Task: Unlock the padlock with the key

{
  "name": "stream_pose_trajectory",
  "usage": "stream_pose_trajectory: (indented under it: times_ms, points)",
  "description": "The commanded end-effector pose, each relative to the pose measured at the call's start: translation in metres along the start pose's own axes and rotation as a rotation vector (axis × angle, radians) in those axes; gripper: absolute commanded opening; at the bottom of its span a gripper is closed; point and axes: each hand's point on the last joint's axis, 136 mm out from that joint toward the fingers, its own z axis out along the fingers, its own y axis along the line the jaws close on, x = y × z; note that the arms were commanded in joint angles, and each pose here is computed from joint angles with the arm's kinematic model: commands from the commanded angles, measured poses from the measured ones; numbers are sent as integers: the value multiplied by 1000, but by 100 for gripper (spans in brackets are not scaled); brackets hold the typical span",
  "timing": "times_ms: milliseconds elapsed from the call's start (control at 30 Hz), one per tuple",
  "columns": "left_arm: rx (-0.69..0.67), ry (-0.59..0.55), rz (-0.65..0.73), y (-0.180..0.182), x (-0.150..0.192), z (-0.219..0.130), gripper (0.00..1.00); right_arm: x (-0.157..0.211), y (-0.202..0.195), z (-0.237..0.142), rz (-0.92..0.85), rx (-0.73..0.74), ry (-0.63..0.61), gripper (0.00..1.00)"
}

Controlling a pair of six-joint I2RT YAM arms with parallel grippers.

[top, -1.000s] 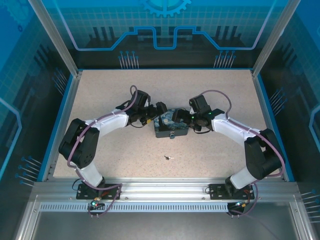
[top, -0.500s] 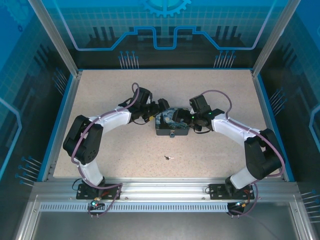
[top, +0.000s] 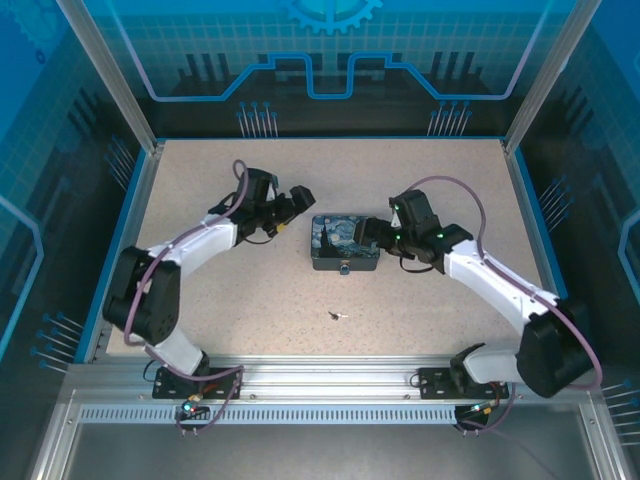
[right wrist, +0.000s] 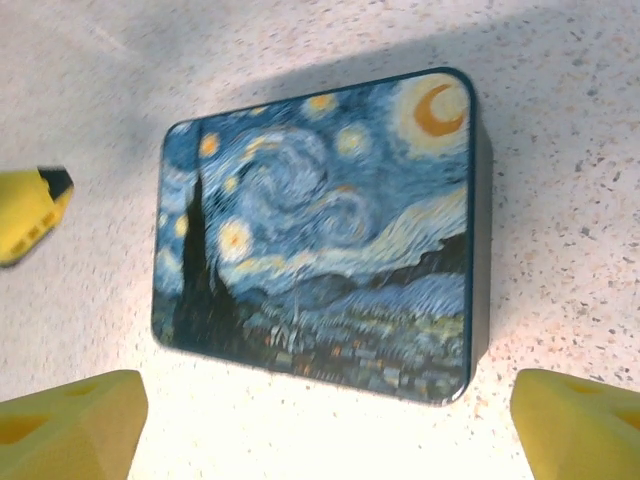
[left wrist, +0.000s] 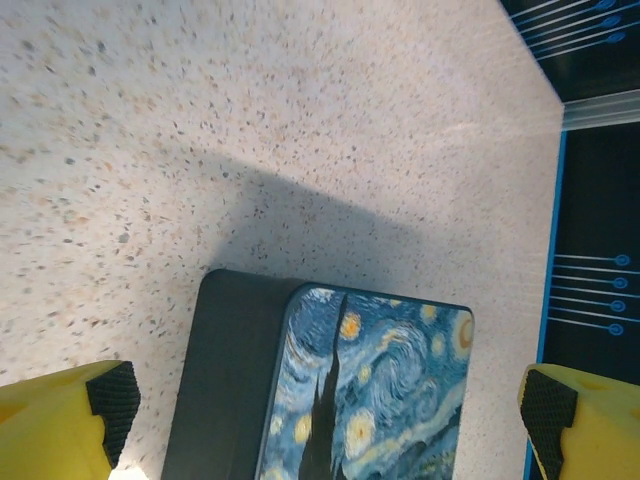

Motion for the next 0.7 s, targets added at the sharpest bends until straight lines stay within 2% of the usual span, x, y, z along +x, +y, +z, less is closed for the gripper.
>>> stream_pose_trajectory:
  times_ms: [0,333,367,500,667]
  points:
    - [-5,33,35,5,17,-20,99,44,4,-4,-168,-26,126,90]
    - [-41,21,9,26,34,-49,99,130,39,12,-659,-87,374,66]
    - [-48,16,5,29,33,-50,99,136,40,17,-700,-85,392,61]
    - [-70,5,-17,40,28,-59,99,149,38,35,-776,-49,440,48]
    - [-90,-19,-57,57,21,-70,99,163,40,51,-862,-16,485,47]
